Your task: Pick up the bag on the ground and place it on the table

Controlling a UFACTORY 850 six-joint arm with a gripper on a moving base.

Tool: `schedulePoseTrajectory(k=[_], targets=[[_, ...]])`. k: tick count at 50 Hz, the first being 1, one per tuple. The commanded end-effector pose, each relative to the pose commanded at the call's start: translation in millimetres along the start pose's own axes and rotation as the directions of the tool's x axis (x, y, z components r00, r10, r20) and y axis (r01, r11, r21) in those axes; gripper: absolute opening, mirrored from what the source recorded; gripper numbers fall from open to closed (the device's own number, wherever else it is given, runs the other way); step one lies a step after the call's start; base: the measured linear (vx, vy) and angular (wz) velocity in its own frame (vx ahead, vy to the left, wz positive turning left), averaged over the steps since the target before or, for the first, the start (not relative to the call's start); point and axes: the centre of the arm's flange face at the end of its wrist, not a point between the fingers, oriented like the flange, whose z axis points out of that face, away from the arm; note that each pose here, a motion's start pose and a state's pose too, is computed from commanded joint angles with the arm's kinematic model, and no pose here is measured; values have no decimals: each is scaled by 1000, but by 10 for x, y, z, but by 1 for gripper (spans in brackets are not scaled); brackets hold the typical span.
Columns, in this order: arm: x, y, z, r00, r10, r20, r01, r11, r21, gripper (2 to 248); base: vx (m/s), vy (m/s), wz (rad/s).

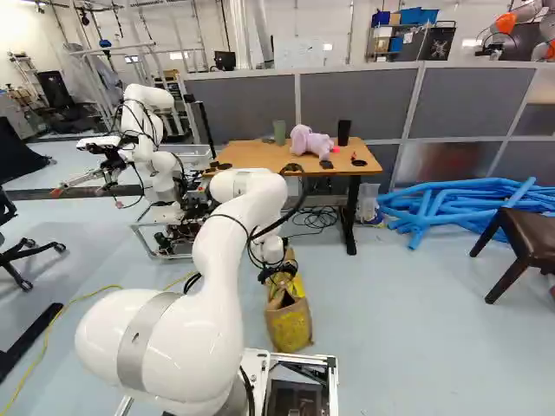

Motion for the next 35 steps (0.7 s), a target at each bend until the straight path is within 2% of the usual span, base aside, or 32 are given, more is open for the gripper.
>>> schedulePoseTrajectory(k=[22,31,32,35], targets=[[-77,13,324,1000,4,0,-4,1000,-1,247,0,0,0],[-89,12,375,1000,4,0,-4,1000,-1,247,0,0,0],[-90,12,377,1000,4,0,-4,1000,-1,224,0,0,0],[-90,12,380,1000,4,0,-4,1000,-1,224,0,0,0]])
